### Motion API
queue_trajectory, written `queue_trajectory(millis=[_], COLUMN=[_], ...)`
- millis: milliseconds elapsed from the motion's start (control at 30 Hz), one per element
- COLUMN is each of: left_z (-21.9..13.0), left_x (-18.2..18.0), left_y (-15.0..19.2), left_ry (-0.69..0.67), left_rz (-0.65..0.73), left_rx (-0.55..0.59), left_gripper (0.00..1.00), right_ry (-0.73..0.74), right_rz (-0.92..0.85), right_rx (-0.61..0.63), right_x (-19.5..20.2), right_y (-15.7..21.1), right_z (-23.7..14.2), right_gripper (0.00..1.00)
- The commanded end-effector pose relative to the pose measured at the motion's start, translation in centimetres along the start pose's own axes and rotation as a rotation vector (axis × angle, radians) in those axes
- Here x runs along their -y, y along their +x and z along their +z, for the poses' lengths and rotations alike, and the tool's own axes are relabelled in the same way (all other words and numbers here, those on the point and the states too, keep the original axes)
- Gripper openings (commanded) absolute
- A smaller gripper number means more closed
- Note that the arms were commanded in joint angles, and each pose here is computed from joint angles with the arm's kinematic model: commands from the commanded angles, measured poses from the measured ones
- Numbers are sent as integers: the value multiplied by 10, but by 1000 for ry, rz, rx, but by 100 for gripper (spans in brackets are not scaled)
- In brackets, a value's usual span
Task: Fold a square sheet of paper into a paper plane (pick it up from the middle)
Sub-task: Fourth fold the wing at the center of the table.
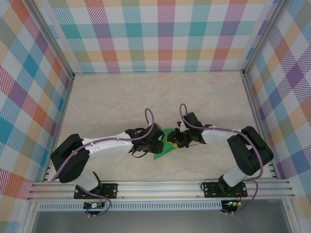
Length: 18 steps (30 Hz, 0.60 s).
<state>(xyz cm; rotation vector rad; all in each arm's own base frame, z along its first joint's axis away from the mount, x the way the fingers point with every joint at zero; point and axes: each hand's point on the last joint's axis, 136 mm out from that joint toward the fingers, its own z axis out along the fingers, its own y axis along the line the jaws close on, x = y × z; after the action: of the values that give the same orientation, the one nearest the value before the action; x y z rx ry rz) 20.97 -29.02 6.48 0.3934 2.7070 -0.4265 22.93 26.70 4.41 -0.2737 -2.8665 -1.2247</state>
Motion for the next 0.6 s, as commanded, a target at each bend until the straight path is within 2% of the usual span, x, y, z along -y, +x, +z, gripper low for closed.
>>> queue_trajectory(millis=[0, 100, 567], left_z=[-3, 1, 23], left_x=[7, 9, 15], left_y=[11, 17, 21], left_ry=[23, -2, -152], left_rz=[63, 101, 207], left_rx=[-4, -13, 18], left_gripper=[45, 46, 48], right_ry=[-7, -3, -2], right_rz=[-43, -43, -58], right_rx=[-20, -27, -27], right_x=[-10, -13, -20], right_y=[1, 1, 2], right_z=[0, 0, -6], right_gripper=[26, 24, 32])
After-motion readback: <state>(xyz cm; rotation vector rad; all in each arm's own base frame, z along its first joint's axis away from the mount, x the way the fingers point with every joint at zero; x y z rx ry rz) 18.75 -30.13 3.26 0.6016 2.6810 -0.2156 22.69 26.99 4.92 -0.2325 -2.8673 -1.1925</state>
